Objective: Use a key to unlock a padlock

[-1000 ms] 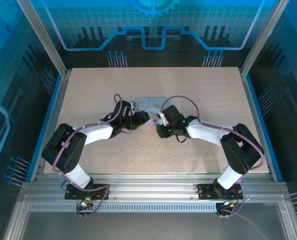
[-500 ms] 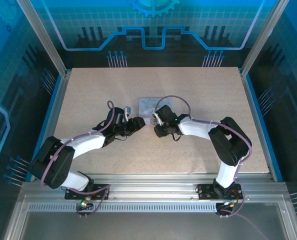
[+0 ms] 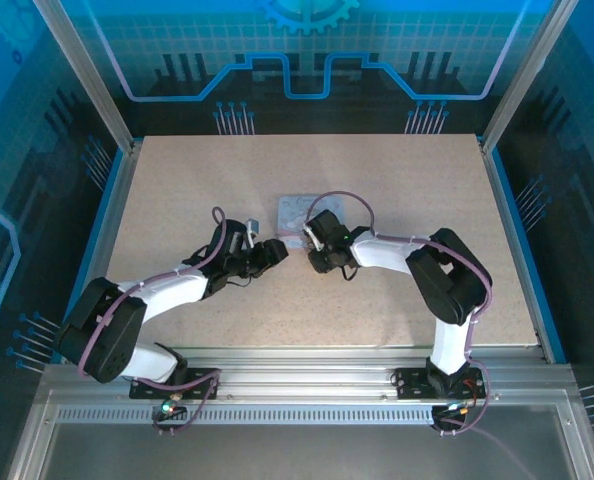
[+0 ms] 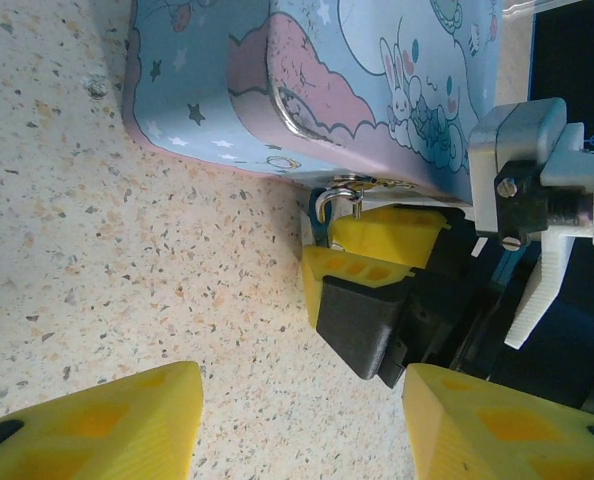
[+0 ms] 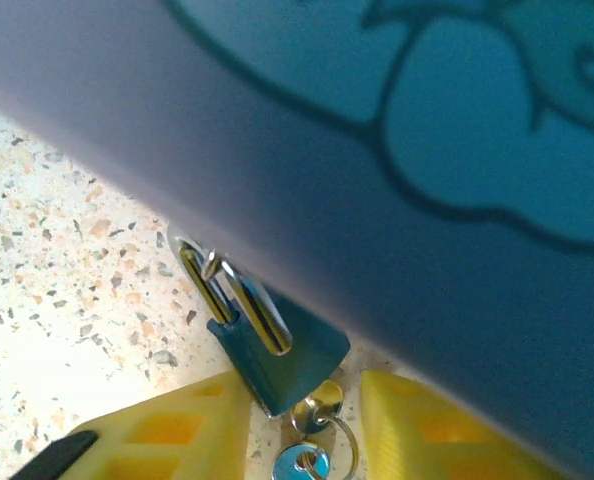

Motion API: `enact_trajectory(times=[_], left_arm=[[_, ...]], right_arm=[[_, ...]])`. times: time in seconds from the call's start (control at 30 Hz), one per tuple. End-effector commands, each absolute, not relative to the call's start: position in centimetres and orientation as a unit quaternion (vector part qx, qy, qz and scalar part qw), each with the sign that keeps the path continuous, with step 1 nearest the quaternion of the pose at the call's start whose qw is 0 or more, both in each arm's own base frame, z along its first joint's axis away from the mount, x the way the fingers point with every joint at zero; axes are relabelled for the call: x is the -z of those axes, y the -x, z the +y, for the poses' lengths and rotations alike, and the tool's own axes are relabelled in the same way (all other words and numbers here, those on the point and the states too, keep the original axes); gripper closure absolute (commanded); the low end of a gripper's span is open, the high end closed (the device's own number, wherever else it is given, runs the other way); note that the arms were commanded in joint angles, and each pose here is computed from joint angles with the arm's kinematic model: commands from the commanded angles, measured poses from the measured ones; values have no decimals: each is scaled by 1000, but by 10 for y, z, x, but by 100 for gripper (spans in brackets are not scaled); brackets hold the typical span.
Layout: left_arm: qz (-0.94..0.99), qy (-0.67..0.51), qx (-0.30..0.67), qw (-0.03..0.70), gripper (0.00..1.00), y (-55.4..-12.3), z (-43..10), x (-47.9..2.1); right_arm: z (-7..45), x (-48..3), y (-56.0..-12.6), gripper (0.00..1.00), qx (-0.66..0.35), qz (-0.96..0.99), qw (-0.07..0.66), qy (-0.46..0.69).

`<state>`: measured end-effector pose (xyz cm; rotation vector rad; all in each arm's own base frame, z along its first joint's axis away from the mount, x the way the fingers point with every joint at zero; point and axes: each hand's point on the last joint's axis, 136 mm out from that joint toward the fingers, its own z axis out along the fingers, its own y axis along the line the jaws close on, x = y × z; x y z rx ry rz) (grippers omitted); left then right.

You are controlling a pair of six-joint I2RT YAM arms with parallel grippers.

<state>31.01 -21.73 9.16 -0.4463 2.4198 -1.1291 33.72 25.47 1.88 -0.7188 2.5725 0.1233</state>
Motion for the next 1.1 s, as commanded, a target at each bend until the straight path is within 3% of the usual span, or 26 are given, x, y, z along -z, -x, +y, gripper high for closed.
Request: enact_trajectory(times=[0.0,0.43,1.07], left_arm=[[871,168,405,221,44,-312,-213,-94],[871,167,404,225,44,-320,-216,-91],[859,187,413,238,42,-332,-202,-93]], right_arm=[[262,-16,-333,73,-45,933,228,277],[257,-30,-318,100,-28,920,222,321],[280,-48,-294,100,21,853,224,471]])
